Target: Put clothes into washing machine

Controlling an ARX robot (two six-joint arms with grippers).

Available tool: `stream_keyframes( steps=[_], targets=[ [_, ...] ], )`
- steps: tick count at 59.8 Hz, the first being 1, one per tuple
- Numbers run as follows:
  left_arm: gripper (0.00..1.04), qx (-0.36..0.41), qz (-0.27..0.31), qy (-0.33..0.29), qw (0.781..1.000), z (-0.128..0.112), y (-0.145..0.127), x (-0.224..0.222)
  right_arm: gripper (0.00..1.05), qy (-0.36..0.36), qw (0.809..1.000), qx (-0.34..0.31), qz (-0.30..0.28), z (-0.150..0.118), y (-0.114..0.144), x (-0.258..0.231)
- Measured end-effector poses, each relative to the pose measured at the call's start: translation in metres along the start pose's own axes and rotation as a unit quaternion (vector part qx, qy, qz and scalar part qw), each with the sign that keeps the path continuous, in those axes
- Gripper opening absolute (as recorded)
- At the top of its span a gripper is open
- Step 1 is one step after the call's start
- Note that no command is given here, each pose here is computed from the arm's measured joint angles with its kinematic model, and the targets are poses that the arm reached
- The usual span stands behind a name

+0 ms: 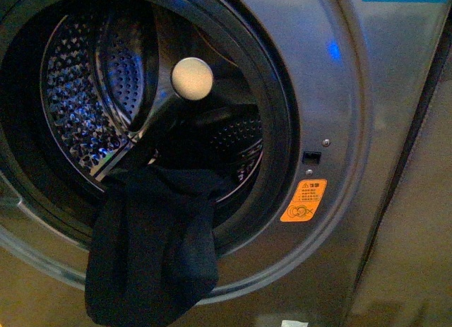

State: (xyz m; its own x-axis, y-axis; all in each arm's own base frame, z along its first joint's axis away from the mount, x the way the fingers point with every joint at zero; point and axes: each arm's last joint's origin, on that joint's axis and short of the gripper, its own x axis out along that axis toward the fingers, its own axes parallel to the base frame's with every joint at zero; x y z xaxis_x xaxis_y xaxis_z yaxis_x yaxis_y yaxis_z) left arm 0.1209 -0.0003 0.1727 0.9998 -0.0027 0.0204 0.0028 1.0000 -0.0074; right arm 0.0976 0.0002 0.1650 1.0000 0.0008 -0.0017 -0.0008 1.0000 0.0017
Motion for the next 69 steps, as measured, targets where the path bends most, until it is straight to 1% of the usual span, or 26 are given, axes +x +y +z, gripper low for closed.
stream_keyframes(
  steps=[34, 39, 44, 58, 59, 60, 66, 69],
  targets=[
    [0.04, 0.0, 0.0, -0.001, 1.0, 0.0, 0.0, -0.013, 0.97, 0.0, 1.0, 0.0, 0.0, 0.0, 0.0, 0.0],
    [0.04, 0.0, 0.0, 0.016, 1.0, -0.005, 0.0, -0.021, 0.97, 0.0, 1.0, 0.0, 0.0, 0.0, 0.0, 0.0],
    [0.04, 0.0, 0.0, 0.003, 1.0, -0.003, 0.0, -0.024, 0.97, 0.0, 1.0, 0.0, 0.0, 0.0, 0.0, 0.0],
    [0.04, 0.0, 0.0, 0.003, 1.0, -0.003, 0.0, -0.024, 0.97, 0.0, 1.0, 0.0, 0.0, 0.0, 0.0, 0.0],
    [0.05, 0.0, 0.0, 0.003, 1.0, -0.003, 0.0, -0.024, 0.97, 0.0, 1.0, 0.0, 0.0, 0.0, 0.0, 0.0],
    [0.11, 0.0, 0.0, 0.003, 1.0, -0.003, 0.0, -0.024, 0.97, 0.0, 1.0, 0.0, 0.0, 0.0, 0.0, 0.0],
    [0.27, 0.0, 0.0, 0.003, 1.0, -0.003, 0.0, -0.024, 0.97, 0.0, 1.0, 0.0, 0.0, 0.0, 0.0, 0.0],
    [0.37, 0.0, 0.0, 0.003, 1.0, -0.003, 0.0, -0.024, 0.97, 0.0, 1.0, 0.0, 0.0, 0.0, 0.0, 0.0]
  ],
)
